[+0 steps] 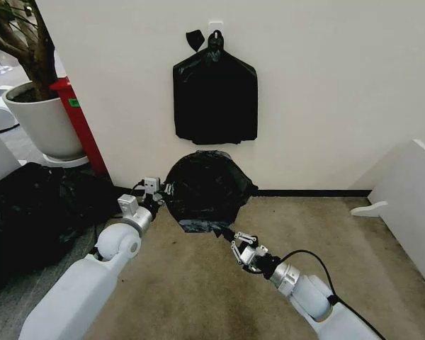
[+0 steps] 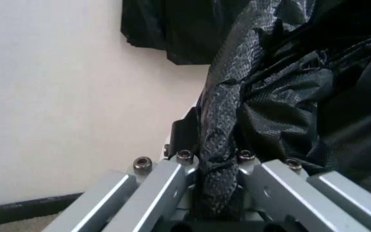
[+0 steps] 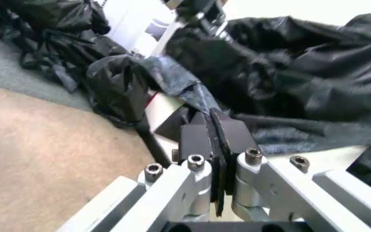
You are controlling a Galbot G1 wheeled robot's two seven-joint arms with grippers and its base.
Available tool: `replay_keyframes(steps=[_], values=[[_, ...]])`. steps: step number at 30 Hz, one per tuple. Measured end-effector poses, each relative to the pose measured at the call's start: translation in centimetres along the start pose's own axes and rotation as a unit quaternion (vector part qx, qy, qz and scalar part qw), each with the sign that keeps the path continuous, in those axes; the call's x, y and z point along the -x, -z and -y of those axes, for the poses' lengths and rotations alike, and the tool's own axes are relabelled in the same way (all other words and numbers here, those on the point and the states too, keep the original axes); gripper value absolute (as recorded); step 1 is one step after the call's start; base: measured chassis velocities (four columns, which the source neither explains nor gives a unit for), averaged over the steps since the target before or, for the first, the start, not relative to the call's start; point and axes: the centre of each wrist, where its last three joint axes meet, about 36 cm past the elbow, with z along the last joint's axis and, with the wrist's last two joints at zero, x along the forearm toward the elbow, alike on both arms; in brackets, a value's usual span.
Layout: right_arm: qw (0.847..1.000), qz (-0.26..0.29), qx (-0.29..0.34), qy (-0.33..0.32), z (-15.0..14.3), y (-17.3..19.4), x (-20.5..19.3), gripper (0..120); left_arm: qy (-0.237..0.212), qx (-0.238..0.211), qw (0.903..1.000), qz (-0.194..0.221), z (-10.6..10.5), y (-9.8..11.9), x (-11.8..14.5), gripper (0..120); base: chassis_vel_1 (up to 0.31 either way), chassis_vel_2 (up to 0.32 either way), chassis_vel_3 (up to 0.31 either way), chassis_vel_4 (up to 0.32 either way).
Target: Place the garbage bag over the trash bin.
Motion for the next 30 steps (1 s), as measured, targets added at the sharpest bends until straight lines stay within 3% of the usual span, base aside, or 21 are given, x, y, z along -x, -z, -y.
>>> replay_keyframes(steps=[5,17,27,30], values=[[1.000,-0.019,-0.001,0.008,-1.1,-1.5,-0.4,0,-0.001,-0.018,0.9998,-0.003,0.1,0.8,-0.5,1,0.000,0.000,0.000,0.000],[0.996,-0.085,-0.033,-0.003,-0.3,-7.1,0.1,0,-0.018,-0.043,0.9989,-0.010,1.7,0.9,-1.2,1,0.000,0.000,0.000,0.000],[0.984,-0.140,-0.068,-0.087,-0.5,-8.2,-0.1,0,-0.017,-0.047,0.9987,-0.009,1.8,0.5,-1.1,1,0.000,0.000,0.000,0.000],[0.990,-0.125,-0.033,-0.060,-0.3,-8.6,-1.9,12,-0.004,-0.046,0.9989,-0.006,1.3,0.3,-0.8,1,0.000,0.000,0.000,0.000]])
